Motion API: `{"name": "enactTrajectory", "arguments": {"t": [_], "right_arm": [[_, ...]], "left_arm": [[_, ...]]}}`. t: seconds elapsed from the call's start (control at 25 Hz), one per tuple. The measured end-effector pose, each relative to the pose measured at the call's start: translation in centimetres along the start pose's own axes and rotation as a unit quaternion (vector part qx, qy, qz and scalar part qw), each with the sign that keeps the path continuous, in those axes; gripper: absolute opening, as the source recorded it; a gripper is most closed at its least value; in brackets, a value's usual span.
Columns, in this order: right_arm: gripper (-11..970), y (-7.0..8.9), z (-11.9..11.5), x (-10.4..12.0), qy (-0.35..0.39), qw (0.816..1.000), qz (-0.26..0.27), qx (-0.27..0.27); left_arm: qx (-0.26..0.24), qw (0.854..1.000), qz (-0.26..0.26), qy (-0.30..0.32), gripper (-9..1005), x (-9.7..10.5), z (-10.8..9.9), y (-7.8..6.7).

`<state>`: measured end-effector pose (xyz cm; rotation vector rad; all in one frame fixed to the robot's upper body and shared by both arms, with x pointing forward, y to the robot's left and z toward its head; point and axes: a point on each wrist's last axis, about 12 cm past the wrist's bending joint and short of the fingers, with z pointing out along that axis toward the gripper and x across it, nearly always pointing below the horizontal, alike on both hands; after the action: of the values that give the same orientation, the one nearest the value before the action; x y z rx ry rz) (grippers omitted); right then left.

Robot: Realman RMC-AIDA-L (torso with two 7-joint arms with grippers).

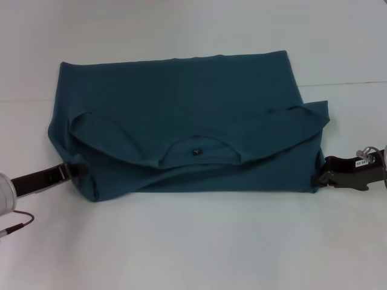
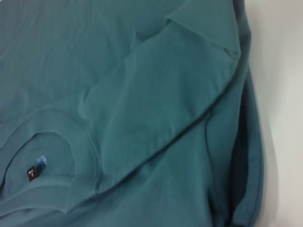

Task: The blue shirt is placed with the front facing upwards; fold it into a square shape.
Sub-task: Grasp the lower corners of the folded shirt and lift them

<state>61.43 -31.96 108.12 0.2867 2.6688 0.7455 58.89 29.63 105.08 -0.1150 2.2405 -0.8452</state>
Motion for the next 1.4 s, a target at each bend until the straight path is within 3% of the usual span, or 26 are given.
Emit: {"name": "enactTrajectory", "arguments": {"t": [0.28,0.76,1.4], "right_arm": [[49,-0.1,-0.2,-0.2,-0.006,1.0,0.001,-0.001],[50,-1.7,-1.8,0.5,-0.015,1.0,0.009,-0.018],[46,-1.9,-1.4,1.5,-0.007,0.999,-0.014,-0.028]], "left_arm": [[-0.002,1.0,-0.001,-0.001,43,0.0,0.0,0.1],[-0.004,1.0,0.001,-0.005,43,-0.1,-0.2,0.2],[0.018,1.0,-0.002,-0.016,43,0.3,-1.1,0.4]]}}
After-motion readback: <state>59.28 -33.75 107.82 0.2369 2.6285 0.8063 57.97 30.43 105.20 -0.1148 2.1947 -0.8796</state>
